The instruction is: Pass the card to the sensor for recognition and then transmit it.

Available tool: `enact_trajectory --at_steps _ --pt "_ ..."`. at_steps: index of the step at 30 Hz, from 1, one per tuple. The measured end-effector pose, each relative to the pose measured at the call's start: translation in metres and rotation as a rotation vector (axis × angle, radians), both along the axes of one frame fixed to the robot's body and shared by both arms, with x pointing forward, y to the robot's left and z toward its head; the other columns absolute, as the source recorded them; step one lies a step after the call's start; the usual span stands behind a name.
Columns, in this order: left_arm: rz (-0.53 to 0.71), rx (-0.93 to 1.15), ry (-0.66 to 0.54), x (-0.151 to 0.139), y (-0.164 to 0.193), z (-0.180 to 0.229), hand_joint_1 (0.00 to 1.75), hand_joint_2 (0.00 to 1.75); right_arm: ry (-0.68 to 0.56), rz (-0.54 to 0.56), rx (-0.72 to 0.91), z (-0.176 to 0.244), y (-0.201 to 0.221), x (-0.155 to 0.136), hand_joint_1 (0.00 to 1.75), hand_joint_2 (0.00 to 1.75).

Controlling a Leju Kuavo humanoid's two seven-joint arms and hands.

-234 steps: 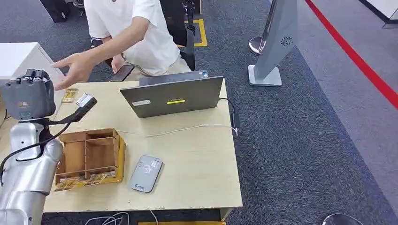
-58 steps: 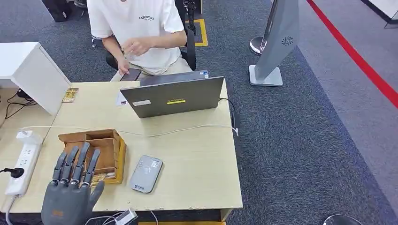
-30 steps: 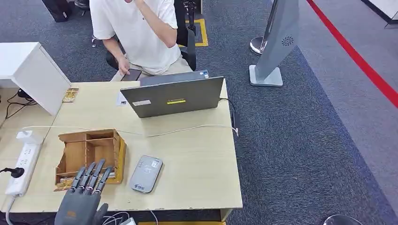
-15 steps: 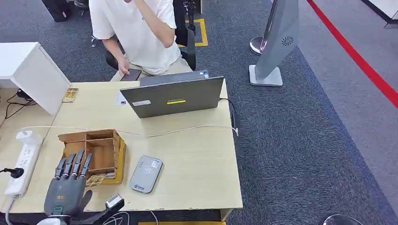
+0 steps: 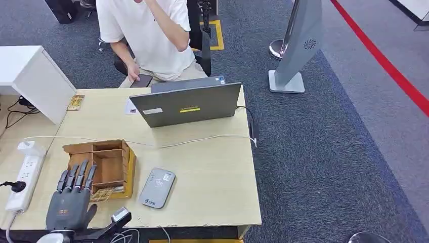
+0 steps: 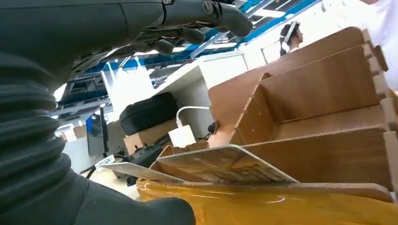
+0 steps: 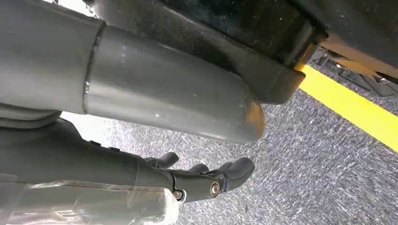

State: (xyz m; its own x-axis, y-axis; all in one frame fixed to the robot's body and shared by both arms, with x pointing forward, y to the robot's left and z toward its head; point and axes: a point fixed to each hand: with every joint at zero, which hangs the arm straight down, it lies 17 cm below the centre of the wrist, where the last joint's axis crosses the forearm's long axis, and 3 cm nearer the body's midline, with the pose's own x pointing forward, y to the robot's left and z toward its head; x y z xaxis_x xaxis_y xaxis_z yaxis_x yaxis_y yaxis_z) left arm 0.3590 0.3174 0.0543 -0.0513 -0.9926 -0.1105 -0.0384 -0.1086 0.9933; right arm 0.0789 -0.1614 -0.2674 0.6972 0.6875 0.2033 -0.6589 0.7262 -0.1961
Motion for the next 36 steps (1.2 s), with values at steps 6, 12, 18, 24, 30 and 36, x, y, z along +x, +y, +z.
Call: enact_trajectory --at_steps 6,12,18,24,30,36 --pt "0.01 -0.004 0.012 0.002 0.003 -0.006 0.0 1.75 -0.001 0.006 -0.001 0.0 0.0 0.0 0.0 0.0" --pt "-0.001 -0.009 0.025 0.001 -0.001 -0.011 1.75 1.75 -0.002 -0.004 0.008 0.0 0.001 0.001 0.0 0.0" --pt "-0.004 -0.025 0.076 -0.002 0.001 -0.024 1.75 1.75 -0.001 -0.02 0.029 0.001 0.004 0.0 0.0 0.0" --pt "0.001 -0.038 0.093 -0.004 0.003 -0.029 1.75 1.75 -0.001 -0.029 0.035 0.0 0.004 0.0 0.0 0.0" --pt "0.002 -0.044 0.097 -0.005 0.004 -0.03 1.75 1.75 -0.005 -0.029 0.039 0.001 0.005 0.001 0.0 0.0" --pt "-0.01 -0.055 0.069 -0.004 0.002 -0.025 1.75 1.75 -0.006 -0.023 0.038 0.001 0.005 0.001 0.0 0.0"
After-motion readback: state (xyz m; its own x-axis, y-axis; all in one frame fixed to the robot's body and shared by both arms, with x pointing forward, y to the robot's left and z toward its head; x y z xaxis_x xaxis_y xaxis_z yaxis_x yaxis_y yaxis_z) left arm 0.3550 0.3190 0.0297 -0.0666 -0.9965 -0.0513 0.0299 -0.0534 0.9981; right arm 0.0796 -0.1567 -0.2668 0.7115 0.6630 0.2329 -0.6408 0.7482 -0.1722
